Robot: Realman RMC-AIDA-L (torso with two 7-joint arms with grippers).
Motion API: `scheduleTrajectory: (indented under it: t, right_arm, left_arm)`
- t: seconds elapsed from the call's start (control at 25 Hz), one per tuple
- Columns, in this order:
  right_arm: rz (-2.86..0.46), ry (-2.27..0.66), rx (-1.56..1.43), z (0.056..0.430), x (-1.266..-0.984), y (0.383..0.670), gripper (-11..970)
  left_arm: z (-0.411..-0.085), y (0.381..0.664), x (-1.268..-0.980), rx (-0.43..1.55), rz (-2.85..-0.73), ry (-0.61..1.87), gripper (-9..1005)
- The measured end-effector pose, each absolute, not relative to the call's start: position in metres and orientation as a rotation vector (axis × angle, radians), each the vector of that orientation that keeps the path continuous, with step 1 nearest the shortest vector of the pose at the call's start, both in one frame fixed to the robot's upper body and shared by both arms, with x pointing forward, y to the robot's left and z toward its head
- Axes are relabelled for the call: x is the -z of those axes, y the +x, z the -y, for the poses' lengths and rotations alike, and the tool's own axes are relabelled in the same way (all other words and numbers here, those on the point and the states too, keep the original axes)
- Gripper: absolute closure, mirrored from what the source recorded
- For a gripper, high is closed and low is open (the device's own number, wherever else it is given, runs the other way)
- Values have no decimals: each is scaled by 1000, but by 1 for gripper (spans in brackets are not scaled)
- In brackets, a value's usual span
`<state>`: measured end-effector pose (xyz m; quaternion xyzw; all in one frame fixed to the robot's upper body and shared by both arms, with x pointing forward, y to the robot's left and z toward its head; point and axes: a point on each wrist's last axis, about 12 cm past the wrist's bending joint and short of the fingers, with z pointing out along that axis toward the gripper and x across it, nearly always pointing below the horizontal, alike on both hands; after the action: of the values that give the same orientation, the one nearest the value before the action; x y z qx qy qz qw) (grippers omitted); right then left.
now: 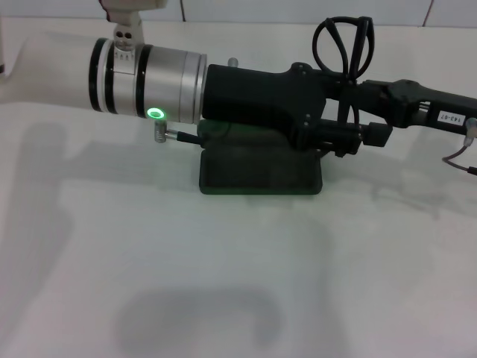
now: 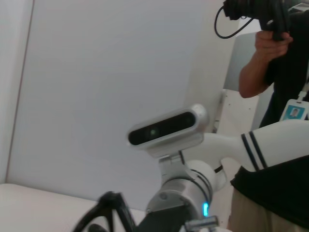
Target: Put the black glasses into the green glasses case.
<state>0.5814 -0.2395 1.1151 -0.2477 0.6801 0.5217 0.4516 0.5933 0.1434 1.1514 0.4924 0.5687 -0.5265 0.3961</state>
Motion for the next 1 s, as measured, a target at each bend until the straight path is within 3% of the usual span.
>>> scheduleTrajectory:
  t: [1.0]
  right_arm:
    - [-1654,-720,-1194,247,-1110,573,870]
  left_arm:
    - [-148,595,-1155,1334,-1429,1238,348]
